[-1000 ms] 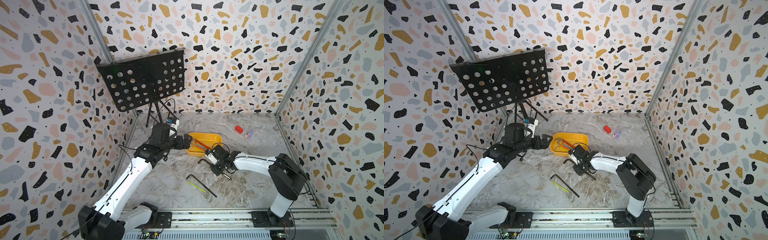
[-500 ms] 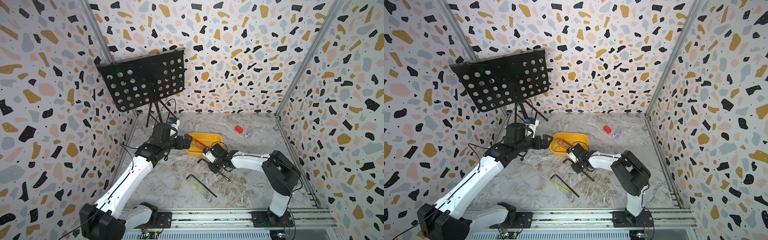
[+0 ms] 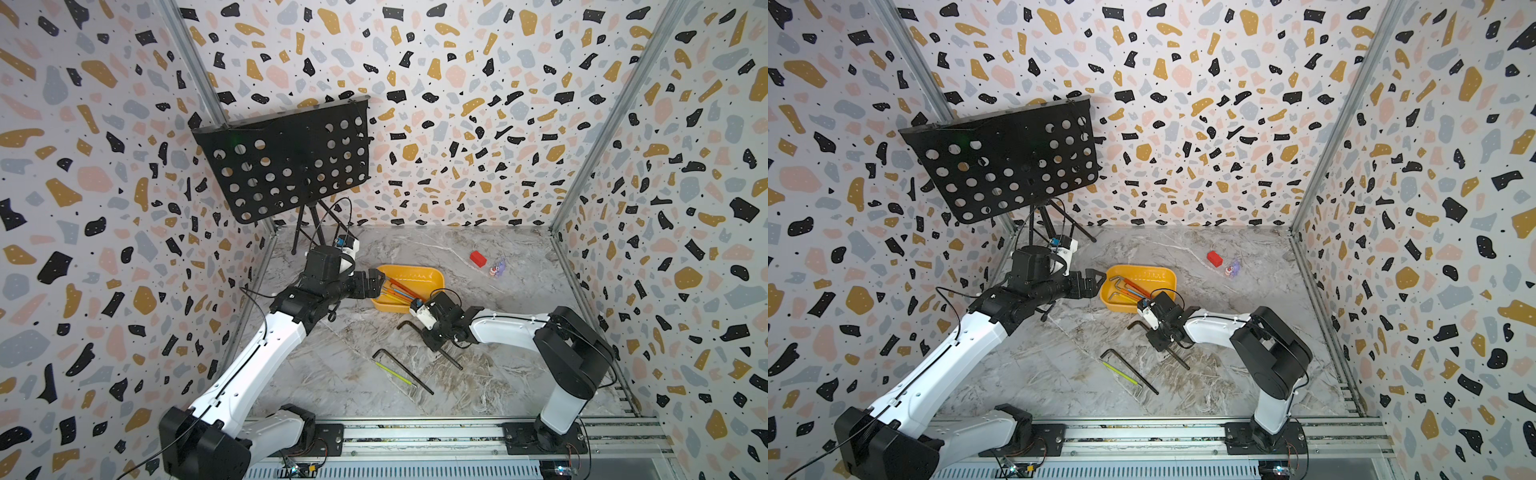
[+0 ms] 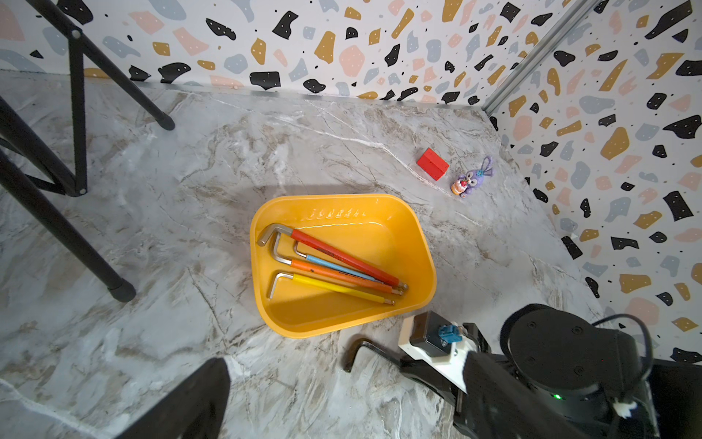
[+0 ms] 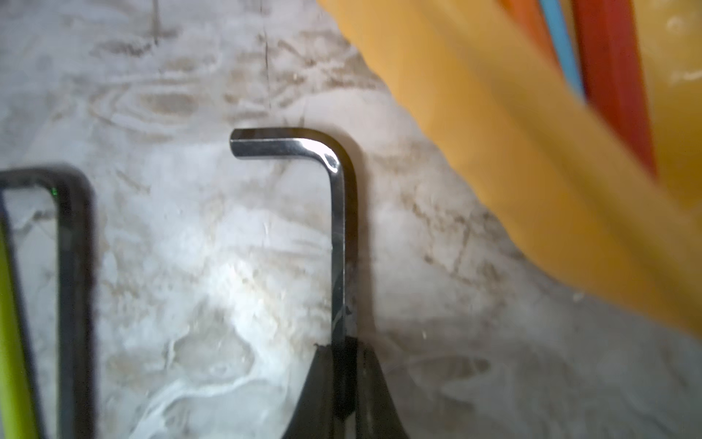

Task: Put the hex key on the desktop into the storage box
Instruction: Pick up the Allen key from the center of the board, then place the Allen key in the storage box.

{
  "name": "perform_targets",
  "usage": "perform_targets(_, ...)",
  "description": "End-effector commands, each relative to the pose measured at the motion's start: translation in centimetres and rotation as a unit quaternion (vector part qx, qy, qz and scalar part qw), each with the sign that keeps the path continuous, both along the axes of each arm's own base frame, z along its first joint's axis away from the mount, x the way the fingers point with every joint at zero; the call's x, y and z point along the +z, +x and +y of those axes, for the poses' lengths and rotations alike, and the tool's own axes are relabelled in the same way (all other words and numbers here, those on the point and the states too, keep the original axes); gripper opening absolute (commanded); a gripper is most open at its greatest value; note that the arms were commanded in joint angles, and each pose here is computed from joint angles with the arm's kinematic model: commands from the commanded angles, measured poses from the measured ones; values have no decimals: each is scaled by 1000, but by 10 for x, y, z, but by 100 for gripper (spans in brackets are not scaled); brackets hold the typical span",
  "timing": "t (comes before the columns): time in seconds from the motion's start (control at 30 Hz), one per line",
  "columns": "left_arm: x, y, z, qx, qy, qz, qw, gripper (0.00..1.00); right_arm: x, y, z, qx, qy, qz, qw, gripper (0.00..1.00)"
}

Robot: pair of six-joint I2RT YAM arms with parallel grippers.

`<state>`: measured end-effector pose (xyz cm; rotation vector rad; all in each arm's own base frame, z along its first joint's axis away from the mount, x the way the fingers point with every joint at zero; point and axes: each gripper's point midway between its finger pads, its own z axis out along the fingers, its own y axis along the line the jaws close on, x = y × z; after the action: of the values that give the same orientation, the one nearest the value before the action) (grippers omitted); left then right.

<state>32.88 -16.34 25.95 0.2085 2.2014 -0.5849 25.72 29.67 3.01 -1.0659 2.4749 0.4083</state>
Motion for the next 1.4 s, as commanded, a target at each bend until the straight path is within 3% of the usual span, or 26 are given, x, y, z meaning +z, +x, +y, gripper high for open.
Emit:
perform_targets(0.0,13,5,5,14,-5,-25,1000,100,46,-1,-2,-4,25,-27,999,0)
perform_targets(0.23,40,19,2,20,-35,-42,998,100,104,5,-3,9,37,-71,997,0)
perform_targets(0.43,63,42,-2,11,-58,-53,997,100,142,37,4,22,46,-109,993,0)
perform_targets(0.73,35,73,27,58,-125,-11,990,100,169,109,40,72,91,-129,985,0)
perform_targets(0.93,34,70,5,-4,-175,2,985,100,165,147,71,100,107,-135,980,0)
perform_targets(1.37,27,77,26,40,-176,8,983,100,108,182,89,88,78,-102,988,0)
